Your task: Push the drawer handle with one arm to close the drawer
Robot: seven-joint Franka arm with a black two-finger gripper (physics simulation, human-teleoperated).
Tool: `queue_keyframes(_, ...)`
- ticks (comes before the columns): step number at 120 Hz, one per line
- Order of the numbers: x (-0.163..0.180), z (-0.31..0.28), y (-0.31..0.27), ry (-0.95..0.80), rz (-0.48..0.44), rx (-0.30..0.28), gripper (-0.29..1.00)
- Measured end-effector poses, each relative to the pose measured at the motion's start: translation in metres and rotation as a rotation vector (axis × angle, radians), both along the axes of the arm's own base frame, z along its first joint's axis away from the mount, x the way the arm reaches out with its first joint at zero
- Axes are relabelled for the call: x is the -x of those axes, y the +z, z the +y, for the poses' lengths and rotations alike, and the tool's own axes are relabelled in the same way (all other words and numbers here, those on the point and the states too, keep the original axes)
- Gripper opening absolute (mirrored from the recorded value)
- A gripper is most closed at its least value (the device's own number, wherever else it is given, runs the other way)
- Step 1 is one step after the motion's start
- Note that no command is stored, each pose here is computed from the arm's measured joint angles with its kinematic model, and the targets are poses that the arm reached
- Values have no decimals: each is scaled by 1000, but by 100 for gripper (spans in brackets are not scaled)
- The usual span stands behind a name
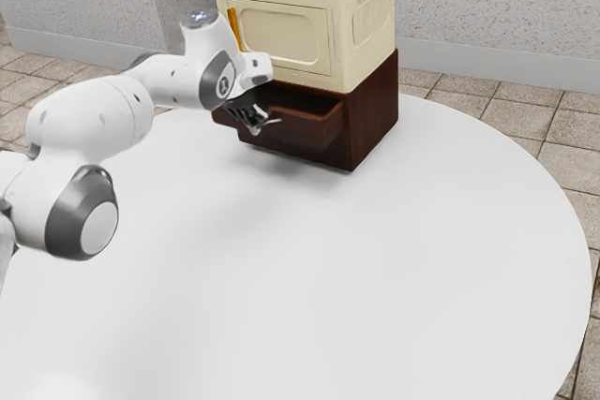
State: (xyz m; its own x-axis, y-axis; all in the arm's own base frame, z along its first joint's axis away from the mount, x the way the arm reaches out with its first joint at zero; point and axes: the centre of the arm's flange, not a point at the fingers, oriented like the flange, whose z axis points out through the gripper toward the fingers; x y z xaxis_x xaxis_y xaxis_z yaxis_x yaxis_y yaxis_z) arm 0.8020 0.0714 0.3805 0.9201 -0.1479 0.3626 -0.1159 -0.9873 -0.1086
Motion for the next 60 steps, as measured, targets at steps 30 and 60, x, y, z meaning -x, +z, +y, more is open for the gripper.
queue_keyframes(30, -15, -4, -6, -31, -19, 4, -7)
queue_keyframes(60, -19, -5, 6, -40, -47, 19, -8)
